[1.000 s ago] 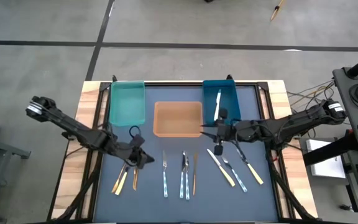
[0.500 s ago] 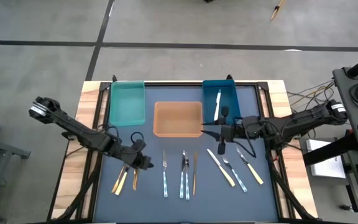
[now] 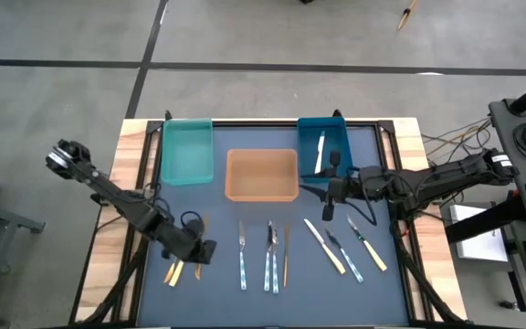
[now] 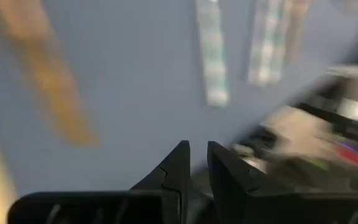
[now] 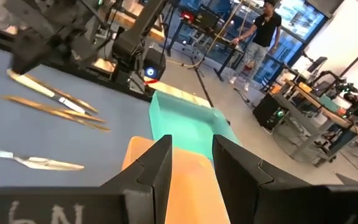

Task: Sort silverware by color (type)
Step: Put the gold knife into the green bin

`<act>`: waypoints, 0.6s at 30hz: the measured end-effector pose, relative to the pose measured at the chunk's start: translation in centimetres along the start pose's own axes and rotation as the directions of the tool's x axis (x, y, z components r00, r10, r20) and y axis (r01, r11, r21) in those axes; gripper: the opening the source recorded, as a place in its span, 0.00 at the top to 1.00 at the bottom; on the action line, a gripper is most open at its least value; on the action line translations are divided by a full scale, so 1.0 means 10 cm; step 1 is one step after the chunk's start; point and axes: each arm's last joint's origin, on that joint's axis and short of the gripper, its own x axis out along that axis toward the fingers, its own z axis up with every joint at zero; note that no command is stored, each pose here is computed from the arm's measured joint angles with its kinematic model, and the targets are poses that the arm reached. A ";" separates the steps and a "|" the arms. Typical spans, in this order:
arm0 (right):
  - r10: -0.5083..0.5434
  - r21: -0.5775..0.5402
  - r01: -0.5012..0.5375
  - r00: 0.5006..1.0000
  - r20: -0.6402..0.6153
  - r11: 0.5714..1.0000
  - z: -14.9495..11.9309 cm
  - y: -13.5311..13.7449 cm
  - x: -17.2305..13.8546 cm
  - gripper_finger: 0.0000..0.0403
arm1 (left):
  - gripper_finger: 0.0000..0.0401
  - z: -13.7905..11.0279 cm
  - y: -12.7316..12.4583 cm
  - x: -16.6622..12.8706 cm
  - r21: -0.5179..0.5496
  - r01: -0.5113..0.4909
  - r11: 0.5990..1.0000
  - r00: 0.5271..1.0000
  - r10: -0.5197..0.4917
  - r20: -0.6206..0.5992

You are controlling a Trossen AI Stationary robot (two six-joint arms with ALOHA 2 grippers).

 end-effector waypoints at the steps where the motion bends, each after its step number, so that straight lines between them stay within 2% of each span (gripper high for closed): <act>1: 0.001 -0.002 -0.001 1.000 -0.003 1.000 -0.01 0.00 0.00 0.73 | 0.90 0.00 -0.02 -0.06 0.000 -0.069 0.998 0.997 0.069 0.034; 4: 0.000 -0.004 0.000 1.000 -0.005 1.000 -0.02 0.00 0.00 0.73 | 0.90 -0.03 -0.12 -0.25 0.009 -0.221 0.975 0.964 0.217 0.151; 7: -0.005 -0.003 0.005 1.000 -0.007 1.000 -0.02 -0.01 0.01 0.73 | 0.90 -0.05 -0.19 -0.34 -0.006 -0.357 0.934 0.913 0.350 0.209; 18: 0.000 0.001 0.000 0.999 -0.035 1.000 -0.06 -0.01 0.01 0.73 | 0.90 -0.10 -0.35 -0.06 -0.004 -0.436 0.900 0.873 0.424 0.241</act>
